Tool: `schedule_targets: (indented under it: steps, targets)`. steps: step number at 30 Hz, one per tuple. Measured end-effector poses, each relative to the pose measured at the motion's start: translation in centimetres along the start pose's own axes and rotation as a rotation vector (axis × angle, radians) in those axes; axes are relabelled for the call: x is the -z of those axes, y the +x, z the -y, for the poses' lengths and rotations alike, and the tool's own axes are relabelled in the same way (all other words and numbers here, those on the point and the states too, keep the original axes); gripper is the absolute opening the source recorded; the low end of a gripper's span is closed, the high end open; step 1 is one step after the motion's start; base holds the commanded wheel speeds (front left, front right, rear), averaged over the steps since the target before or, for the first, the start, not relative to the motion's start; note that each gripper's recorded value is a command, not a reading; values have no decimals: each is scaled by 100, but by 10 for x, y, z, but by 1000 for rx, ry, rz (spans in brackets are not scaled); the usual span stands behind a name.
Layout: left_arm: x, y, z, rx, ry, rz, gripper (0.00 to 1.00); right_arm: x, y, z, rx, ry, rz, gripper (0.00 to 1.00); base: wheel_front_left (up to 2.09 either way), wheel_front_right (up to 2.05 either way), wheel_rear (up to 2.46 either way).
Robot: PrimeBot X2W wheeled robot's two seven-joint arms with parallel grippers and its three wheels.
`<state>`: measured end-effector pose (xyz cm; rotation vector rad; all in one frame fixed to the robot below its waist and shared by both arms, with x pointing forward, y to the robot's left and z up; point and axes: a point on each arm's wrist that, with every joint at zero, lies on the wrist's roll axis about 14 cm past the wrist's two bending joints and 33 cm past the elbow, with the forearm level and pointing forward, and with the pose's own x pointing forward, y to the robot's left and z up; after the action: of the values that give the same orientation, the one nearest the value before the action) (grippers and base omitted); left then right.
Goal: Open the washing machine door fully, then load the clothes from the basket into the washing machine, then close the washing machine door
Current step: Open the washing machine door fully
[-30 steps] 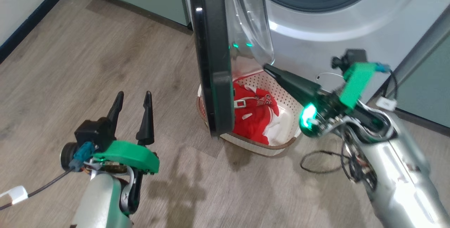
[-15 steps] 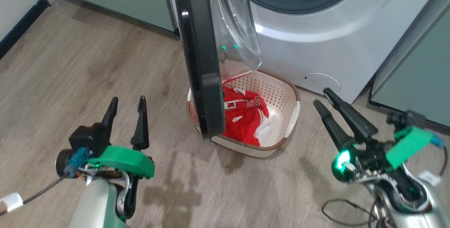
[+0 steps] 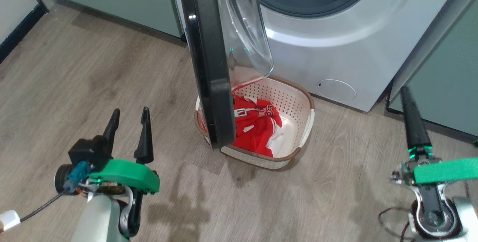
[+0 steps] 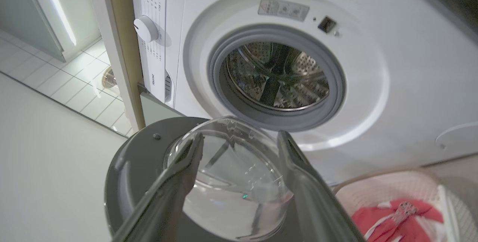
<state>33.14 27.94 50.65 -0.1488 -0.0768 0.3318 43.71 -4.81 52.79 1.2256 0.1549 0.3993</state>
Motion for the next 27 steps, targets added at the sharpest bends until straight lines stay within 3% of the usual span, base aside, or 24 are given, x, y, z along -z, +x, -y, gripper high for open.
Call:
schedule_targets:
  steps: [6,12,19,27]
  targets:
    - [-3,-1,-1,-2,-2,8,100,-35,15,-26,-98,-452,172,100,0,0,0]
    - [-5,-1,-1,1,0,15,100,-27,18,-33,-128,-878,165,100,0,0,0]
    - [-4,0,-1,1,6,13,100,8,15,5,-65,-1069,13,100,0,0,0]
    - [-6,-1,0,5,7,18,100,33,9,24,-49,-1111,-90,100,0,0,0]
